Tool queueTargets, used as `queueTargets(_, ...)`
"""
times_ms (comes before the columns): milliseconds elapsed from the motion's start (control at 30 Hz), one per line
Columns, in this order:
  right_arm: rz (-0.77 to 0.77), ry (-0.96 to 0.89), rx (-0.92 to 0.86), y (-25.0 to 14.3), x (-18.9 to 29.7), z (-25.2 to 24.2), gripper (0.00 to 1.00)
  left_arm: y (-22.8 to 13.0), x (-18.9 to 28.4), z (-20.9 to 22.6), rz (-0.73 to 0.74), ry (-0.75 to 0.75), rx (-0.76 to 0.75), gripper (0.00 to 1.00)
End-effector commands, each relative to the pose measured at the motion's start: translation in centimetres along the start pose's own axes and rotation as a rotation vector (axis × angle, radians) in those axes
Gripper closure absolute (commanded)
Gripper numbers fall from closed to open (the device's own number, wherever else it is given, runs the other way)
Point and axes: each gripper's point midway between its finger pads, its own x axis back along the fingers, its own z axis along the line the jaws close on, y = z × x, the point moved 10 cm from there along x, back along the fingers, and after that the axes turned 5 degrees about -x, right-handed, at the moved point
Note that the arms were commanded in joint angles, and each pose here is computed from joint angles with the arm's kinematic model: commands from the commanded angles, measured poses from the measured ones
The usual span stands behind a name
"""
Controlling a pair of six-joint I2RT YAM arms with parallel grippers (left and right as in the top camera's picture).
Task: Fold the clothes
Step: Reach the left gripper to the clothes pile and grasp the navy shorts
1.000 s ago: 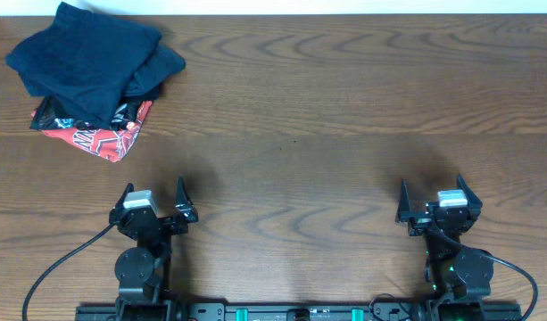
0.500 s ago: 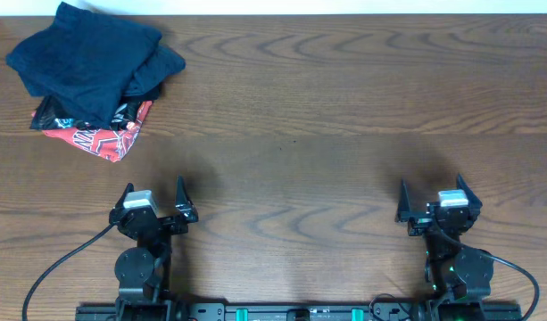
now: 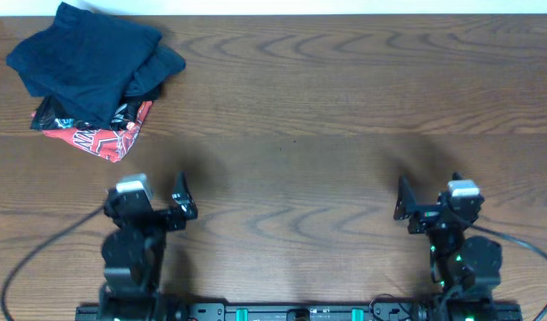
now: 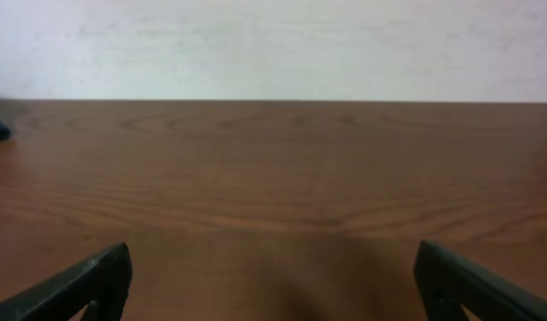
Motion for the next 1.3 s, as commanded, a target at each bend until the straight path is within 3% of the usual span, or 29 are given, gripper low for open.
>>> queueTargets(0,0.047,0.014,-0.013,2.7,-0.5,0.5,0.01,3.4,-1.1,-0.5,0.076,0.004,-0.002,0.02)
queueTargets(200,0.274,-0.011,0.022,6.0,-3.1,0.9,0.01,7.8,-4.2,-1.3,0.323,0.037,-0.014,0.02)
queueTargets(400,0.532,-0.029,0.046,6.7,-6.2,0.9,0.01,9.1,-5.0,-1.8,0.513,0.017,-0.009,0.02)
queueTargets(600,0.613,0.003,0.029,6.0,-7.9,1.0,0.01,11.8,-5.1,-0.7,0.405,0.071,0.000,0.02)
queueTargets(867,0.632,-0.043,0.042,5.7,-7.8,0.6,0.01,14.3,-8.2,9.2,0.242,0.392,0.375,0.02)
queueTargets(1067,0.633,-0.043,0.041,5.7,-7.8,0.6,0.01,13.0,-13.5,16.5,0.139,0.396,0.541,0.02)
queueTargets(1267,0.638,-0.044,0.038,5.7,-7.8,0.6,0.01,11.3,-19.2,19.9,0.119,0.329,0.597,0.02)
